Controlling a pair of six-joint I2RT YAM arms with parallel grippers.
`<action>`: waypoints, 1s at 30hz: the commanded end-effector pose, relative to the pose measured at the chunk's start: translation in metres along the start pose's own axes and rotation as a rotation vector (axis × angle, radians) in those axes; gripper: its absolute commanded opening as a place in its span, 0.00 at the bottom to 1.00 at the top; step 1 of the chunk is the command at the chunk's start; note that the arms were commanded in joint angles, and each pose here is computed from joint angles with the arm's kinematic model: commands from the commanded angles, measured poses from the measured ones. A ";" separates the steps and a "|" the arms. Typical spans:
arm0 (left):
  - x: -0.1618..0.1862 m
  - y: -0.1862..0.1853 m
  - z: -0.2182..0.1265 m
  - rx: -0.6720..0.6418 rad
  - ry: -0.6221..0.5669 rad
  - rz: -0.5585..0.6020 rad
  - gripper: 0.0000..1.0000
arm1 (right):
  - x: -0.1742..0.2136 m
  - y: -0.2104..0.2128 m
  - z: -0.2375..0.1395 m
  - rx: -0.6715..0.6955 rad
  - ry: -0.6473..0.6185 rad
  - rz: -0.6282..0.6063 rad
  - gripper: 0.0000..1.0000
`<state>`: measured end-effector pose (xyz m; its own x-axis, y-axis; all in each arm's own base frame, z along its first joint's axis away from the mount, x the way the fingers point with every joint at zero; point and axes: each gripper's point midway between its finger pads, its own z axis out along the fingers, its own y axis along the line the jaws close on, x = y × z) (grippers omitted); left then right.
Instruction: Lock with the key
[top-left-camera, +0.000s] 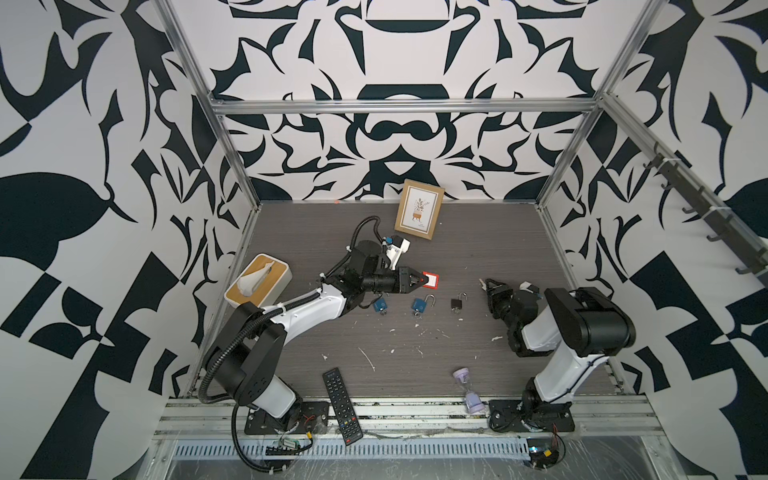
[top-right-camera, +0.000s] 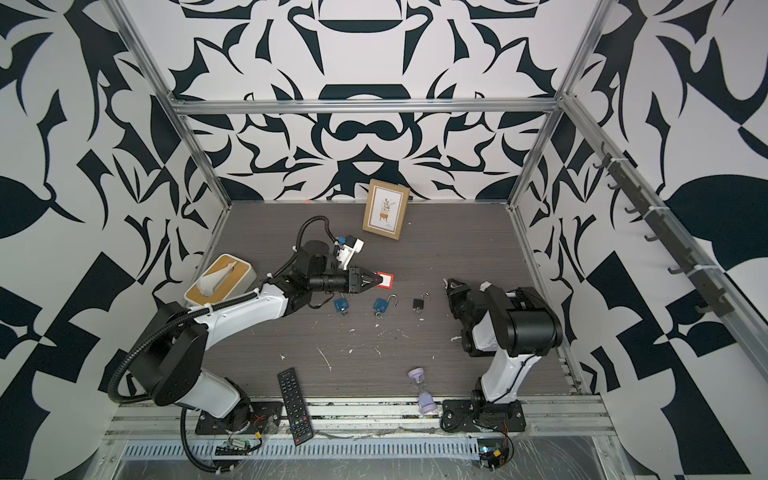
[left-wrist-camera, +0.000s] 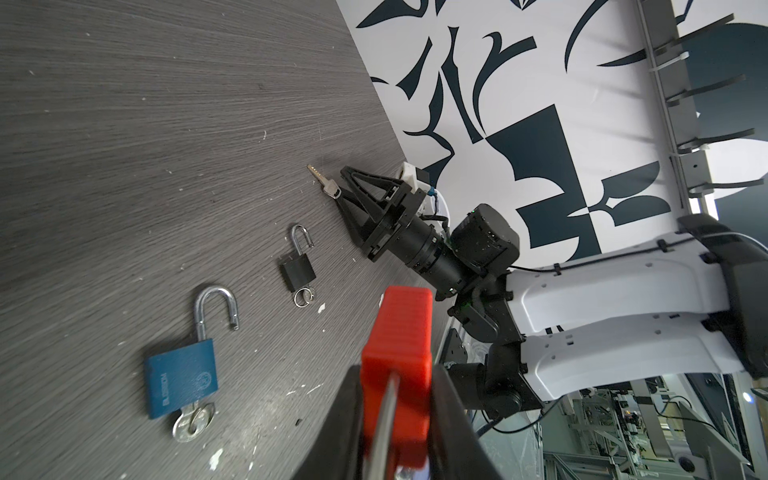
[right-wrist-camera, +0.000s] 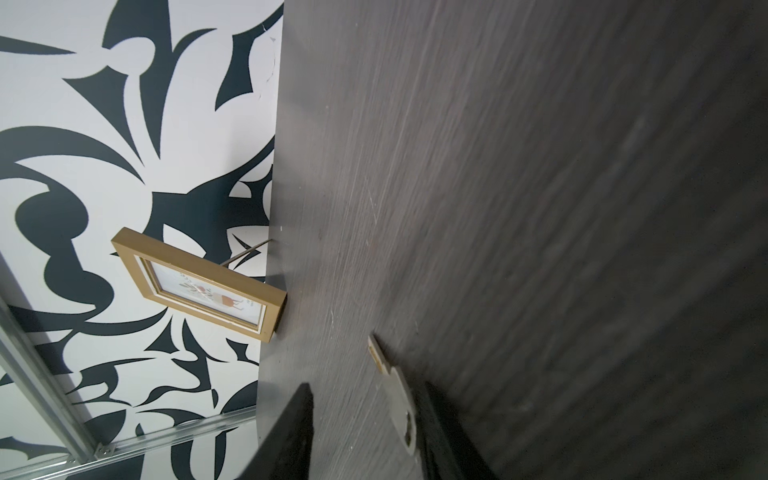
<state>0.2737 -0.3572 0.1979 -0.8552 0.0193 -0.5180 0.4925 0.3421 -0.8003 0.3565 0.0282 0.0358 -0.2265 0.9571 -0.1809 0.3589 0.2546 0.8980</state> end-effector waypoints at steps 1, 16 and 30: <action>0.002 0.003 0.002 0.012 0.002 0.003 0.00 | 0.002 -0.048 -0.020 0.274 0.005 -0.080 0.45; -0.003 -0.008 0.014 0.118 0.024 -0.028 0.00 | 0.052 0.136 -0.069 -0.338 0.343 -0.436 0.44; -0.007 -0.041 0.013 0.309 0.060 -0.055 0.00 | 0.122 0.200 -0.150 -0.700 0.702 -0.493 0.53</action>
<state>0.2633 -0.3803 0.2107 -0.9011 0.0611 -0.4293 0.4336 0.1203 -0.8931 0.2748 0.1624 0.2287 -0.7408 0.4785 -0.4715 -0.3649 0.3027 0.8805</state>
